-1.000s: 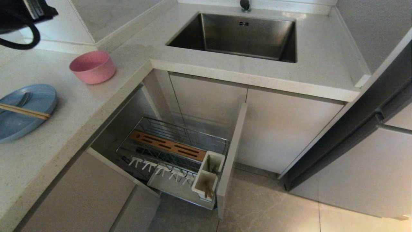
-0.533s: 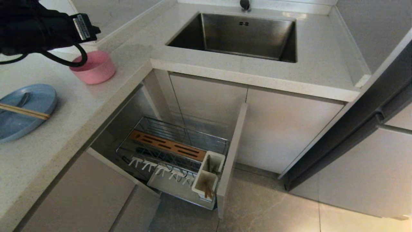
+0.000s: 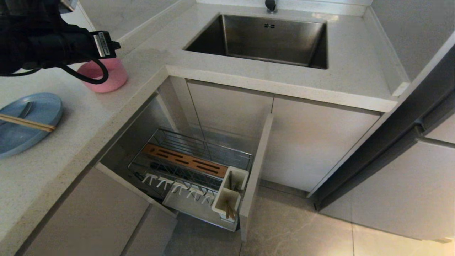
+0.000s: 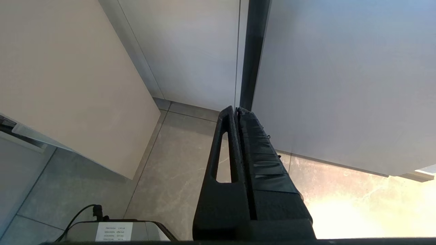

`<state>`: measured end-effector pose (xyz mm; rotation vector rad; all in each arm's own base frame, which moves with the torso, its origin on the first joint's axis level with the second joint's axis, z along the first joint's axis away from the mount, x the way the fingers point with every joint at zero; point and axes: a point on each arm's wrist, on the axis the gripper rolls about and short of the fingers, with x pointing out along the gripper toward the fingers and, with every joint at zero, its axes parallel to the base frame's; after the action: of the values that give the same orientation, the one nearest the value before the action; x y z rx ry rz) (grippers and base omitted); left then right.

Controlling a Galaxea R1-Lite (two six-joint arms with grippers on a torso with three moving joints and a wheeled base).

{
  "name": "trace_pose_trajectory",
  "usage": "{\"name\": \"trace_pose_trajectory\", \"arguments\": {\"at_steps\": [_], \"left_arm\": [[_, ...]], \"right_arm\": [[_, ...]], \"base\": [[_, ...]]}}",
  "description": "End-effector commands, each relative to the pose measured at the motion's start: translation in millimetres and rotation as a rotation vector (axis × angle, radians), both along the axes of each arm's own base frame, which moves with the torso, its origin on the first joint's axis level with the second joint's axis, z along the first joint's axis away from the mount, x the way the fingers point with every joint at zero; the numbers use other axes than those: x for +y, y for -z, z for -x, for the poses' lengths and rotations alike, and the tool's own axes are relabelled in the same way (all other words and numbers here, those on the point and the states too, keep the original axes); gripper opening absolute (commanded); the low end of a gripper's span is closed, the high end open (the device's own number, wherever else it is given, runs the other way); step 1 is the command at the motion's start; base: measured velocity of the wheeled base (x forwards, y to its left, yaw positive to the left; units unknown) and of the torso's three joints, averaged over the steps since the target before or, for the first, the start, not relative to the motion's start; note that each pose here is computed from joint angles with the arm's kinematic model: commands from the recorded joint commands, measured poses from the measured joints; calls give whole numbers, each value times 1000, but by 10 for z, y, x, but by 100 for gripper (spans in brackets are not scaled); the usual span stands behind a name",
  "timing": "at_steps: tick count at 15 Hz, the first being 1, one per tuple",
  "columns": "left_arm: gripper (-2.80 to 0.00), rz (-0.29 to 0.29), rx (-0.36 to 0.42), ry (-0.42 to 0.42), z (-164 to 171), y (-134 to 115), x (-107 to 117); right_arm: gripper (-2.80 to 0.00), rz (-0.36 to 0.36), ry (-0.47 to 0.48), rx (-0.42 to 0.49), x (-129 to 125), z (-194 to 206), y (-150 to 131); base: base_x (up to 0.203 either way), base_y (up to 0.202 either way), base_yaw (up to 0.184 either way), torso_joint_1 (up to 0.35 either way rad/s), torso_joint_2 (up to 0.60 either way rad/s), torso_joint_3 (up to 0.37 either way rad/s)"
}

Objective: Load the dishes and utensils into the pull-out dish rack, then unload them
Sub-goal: Pick up the bowl and place it in the cupboard

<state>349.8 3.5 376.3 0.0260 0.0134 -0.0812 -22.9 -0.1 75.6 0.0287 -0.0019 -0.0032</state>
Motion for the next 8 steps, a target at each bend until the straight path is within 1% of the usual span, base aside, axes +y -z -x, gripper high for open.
{"name": "trace_pose_trajectory", "arguments": {"at_steps": [1, 5, 6, 8], "left_arm": [[0, -2, 1, -1, -8, 5, 2], [0, -6, 7, -18, -8, 11, 6], [0, -14, 9, -17, -8, 14, -4], [0, -50, 30, -56, -50, 66, -6]], "right_arm": [[-280, 0, 0, -1, 0, 1, 0], [-280, 0, 0, -1, 0, 1, 0], [-280, 0, 0, -1, 0, 1, 0], [-280, 0, 0, -1, 0, 1, 0]], "base": [[0, 0, 0, 0, 0, 0], [0, 0, 0, 0, 0, 0], [0, 0, 0, 0, 0, 0], [0, 0, 0, 0, 0, 0]]}}
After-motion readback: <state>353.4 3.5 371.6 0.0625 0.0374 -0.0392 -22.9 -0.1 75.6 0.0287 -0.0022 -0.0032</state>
